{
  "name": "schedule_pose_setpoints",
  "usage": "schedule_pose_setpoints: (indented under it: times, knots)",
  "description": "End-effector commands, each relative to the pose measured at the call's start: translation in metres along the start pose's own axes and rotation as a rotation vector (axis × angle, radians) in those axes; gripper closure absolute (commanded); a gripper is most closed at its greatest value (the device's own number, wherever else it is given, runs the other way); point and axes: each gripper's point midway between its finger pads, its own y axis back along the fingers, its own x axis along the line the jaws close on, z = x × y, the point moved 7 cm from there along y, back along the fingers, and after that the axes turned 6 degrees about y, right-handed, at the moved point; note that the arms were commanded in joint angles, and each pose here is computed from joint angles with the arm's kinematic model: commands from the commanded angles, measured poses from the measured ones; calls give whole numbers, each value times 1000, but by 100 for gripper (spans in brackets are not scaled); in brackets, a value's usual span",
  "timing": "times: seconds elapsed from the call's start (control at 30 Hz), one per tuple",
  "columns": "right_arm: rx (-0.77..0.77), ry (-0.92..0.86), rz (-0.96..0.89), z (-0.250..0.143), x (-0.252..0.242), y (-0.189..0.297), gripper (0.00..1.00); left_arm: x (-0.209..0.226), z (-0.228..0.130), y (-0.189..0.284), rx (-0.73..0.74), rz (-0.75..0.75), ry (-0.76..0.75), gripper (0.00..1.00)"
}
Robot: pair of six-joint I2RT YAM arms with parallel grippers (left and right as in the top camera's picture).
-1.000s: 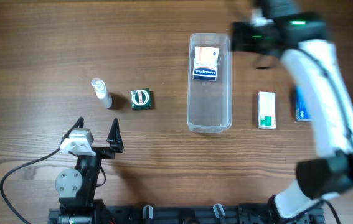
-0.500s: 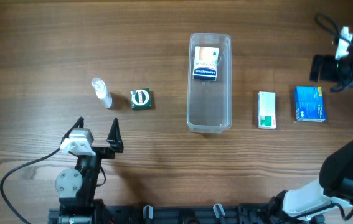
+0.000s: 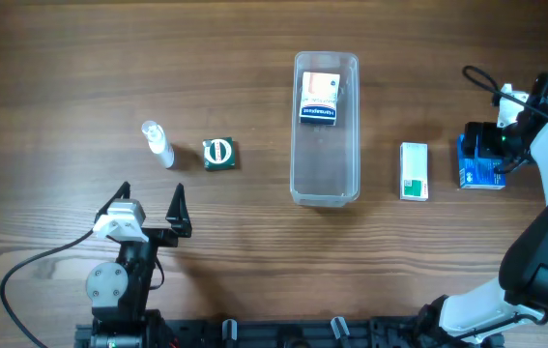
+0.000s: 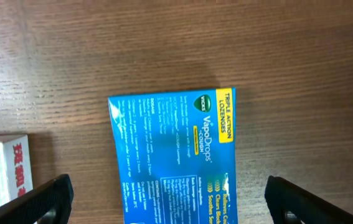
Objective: Pack container
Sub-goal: 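Grasp the blue VapoDrops box with the right gripper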
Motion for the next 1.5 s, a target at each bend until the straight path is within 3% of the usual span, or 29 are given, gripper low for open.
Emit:
schedule_pose_setpoints:
  times: [0.0,0.33,0.57,0.83,0.97,1.23,1.47]
  knots:
    - [12,5,26,-3,-2,-13,0,1,-1,0,1,4,-14,0]
    - [129,-6,65,-18,2,-56,0,1,-1,0,1,4,-14,0]
    - [164,-51,-2,-22,-4,-58,1,1,-1,0,1,4,-14,0]
    - [154,-102,-5,-21,-5,-58,21,1,-1,0,1,4,-14,0]
    - [135,-136,8,-16,-4,-56,22,1,-1,0,1,4,-14,0]
    - [28,-121,67,37,10,-1,22,1,-1,0,1,4,-14,0]
    - [-161,-74,99,96,74,90,24,1,-1,0,1,3,-14,0]
